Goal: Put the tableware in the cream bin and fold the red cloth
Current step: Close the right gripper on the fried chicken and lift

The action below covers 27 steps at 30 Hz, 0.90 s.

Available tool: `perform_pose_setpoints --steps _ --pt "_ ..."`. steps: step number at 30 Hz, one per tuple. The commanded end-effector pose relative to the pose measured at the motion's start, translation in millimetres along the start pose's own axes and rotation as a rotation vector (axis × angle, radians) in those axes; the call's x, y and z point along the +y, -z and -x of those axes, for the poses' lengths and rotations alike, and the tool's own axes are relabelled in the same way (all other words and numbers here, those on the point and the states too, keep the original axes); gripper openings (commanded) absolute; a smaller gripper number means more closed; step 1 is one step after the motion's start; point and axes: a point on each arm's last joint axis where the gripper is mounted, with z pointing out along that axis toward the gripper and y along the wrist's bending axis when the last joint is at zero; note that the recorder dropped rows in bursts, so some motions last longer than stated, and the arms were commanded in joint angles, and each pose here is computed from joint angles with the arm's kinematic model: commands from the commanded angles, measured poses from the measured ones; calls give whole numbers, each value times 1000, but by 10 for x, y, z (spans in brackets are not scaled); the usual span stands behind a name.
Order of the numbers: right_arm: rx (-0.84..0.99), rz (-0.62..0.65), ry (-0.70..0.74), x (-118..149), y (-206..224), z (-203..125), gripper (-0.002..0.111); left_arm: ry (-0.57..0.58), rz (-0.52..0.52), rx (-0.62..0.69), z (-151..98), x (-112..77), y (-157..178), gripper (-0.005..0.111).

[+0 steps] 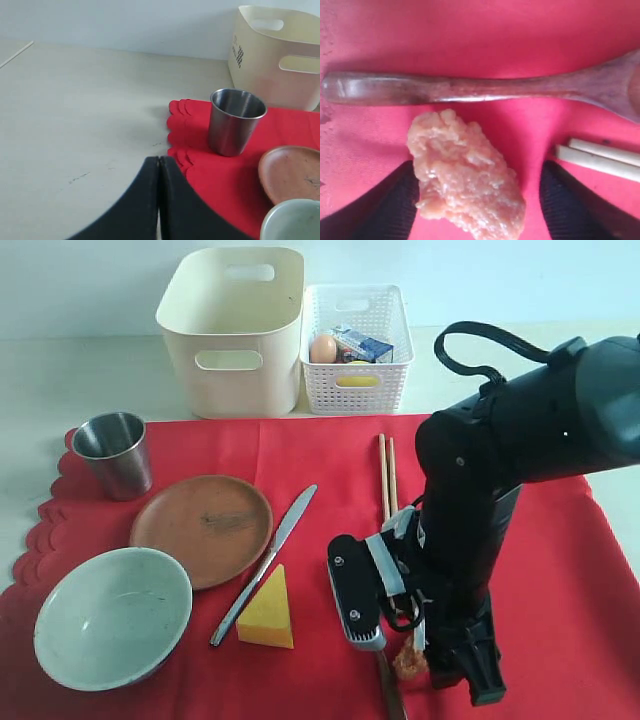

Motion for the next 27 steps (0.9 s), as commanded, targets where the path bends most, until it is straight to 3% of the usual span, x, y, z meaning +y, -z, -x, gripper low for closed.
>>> perform_pose_setpoints --steps 1,6,12,20,27 --pt "22 0 11 2 -13 -17 45 0 0 -10 -2 1 1 0" --pt "53 -12 45 16 56 -56 24 0 0 -10 -2 1 1 0" --pt "59 -33 60 66 222 -91 10 0 0 -10 -2 1 1 0" --pt "33 -170 58 116 562 -143 8 0 0 -10 -2 1 1 0" --pt "-22 -408 40 60 849 -166 8 0 0 -10 -2 1 1 0"
